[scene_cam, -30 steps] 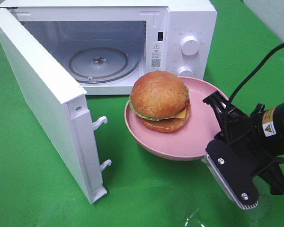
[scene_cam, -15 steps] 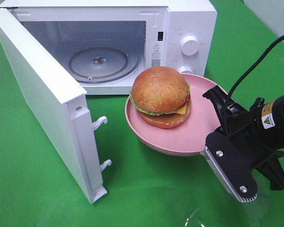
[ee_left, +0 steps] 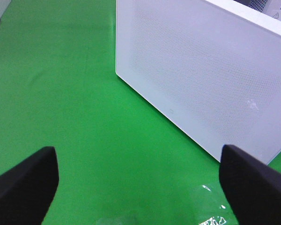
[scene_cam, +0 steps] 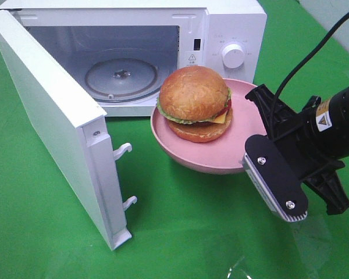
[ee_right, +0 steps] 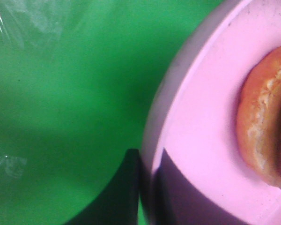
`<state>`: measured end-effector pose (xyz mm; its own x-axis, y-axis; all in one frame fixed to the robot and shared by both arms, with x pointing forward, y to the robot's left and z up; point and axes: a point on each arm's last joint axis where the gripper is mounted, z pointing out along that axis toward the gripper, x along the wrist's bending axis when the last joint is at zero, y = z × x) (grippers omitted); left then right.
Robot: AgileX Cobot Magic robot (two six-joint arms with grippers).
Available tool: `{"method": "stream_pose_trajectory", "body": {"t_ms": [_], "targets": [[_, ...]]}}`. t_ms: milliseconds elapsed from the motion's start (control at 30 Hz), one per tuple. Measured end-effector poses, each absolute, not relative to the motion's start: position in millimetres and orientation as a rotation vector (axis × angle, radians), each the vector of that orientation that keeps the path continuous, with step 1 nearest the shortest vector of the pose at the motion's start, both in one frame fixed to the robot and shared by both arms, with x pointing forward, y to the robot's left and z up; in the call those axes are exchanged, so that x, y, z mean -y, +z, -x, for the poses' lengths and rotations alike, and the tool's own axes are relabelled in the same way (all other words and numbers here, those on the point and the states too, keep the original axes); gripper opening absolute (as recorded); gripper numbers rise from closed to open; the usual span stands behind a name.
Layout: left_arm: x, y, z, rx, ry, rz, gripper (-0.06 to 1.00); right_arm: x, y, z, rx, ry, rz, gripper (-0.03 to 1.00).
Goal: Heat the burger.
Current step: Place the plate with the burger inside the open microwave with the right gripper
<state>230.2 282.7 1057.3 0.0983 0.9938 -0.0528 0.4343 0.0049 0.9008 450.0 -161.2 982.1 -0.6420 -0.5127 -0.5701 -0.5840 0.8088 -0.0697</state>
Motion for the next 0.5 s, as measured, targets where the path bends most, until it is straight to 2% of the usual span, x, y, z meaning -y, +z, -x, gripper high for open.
{"method": "stream_pose_trajectory", "body": {"t_ms": [500], "targets": [[-282.7, 1057.3, -230.2, -1.456, 0.859, -1.555, 0.85, 125.0, 978.7, -460.1, -2.36, 0.175, 0.94, 0.05]]}}
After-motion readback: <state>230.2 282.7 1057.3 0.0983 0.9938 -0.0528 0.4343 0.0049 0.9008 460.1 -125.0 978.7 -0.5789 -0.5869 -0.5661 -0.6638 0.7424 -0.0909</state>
